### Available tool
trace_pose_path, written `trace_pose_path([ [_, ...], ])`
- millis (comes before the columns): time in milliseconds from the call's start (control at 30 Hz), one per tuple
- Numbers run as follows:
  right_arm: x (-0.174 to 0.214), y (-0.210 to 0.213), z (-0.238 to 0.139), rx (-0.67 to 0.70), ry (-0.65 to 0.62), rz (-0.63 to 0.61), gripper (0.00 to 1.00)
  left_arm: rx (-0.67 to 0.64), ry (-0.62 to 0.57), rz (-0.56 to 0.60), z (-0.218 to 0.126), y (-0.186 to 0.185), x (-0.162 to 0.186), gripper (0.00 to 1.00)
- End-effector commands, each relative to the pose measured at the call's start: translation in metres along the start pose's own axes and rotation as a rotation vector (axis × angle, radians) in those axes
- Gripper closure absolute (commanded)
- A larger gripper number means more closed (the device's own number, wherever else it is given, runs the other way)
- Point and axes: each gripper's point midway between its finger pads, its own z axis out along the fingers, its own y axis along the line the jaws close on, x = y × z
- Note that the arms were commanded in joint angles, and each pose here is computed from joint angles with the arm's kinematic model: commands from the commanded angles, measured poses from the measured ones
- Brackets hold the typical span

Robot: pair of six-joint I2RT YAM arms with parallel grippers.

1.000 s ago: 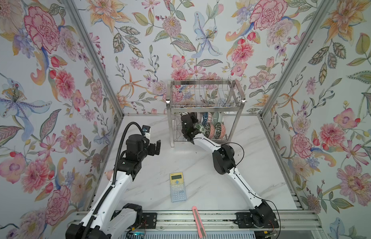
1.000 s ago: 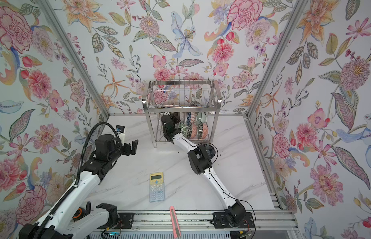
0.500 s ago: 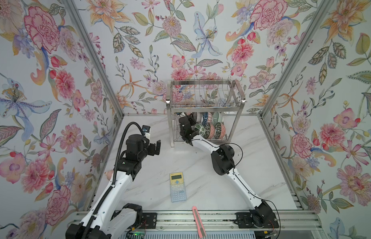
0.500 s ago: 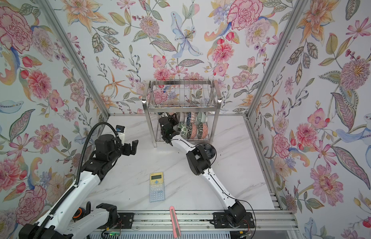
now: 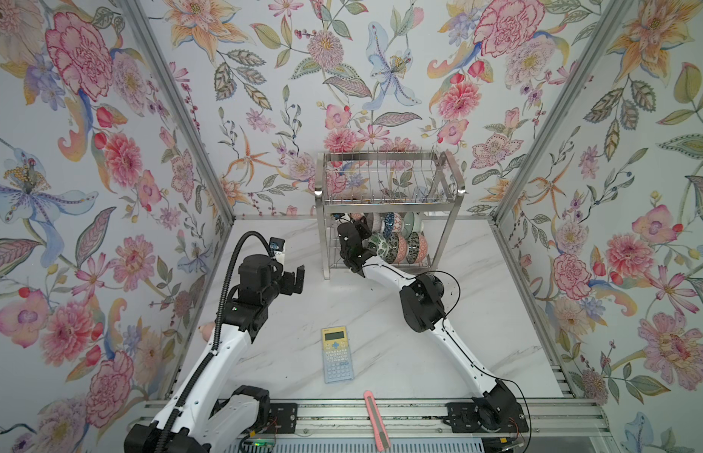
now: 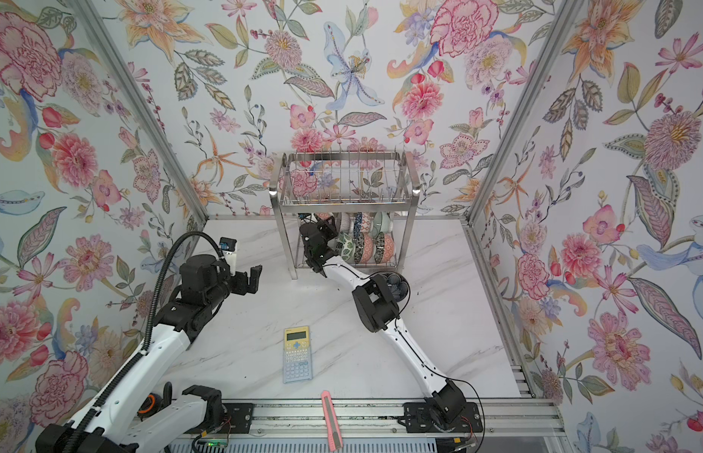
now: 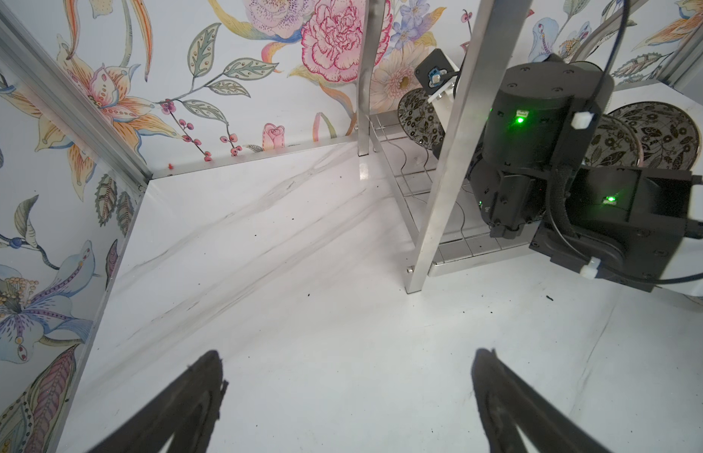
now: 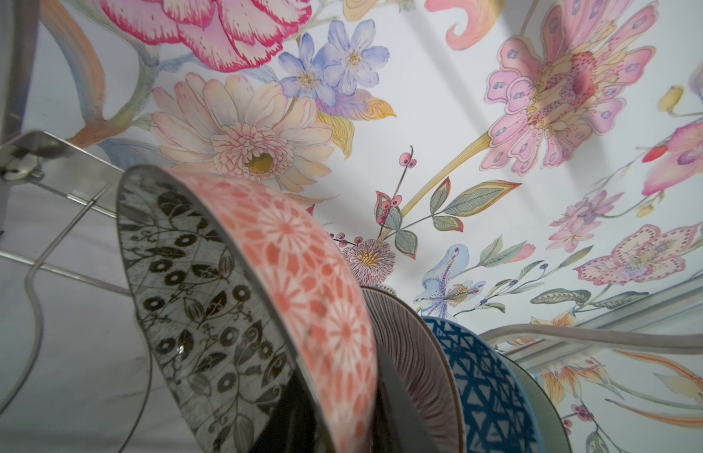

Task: Load the bowls into the dish rack

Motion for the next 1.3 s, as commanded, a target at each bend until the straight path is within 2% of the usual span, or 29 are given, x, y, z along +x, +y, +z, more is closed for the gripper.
trace_pose_path([
  [0,-0.004,-0.010,-0.006,-0.006,0.022,-0.030,0.73,0.015,-0.001,-0.004,0.001,-0.001,0.003,0.01],
  [600,-0.016,-0.029,-0.013,-0.012,0.043,0.014,0.69,0.018,-0.006,-0.008,-0.001,-0.001,0.002,0.01],
  [933,-0.024,-0.030,-0.014,-0.046,0.042,0.060,0.62,0.018,-0.004,-0.008,-0.001,-0.001,0.003,0.01],
  [1267,-0.028,-0.027,-0.019,-0.063,0.041,0.057,0.47,0.020,-0.002,-0.008,-0.001,-0.001,0.004,0.01],
])
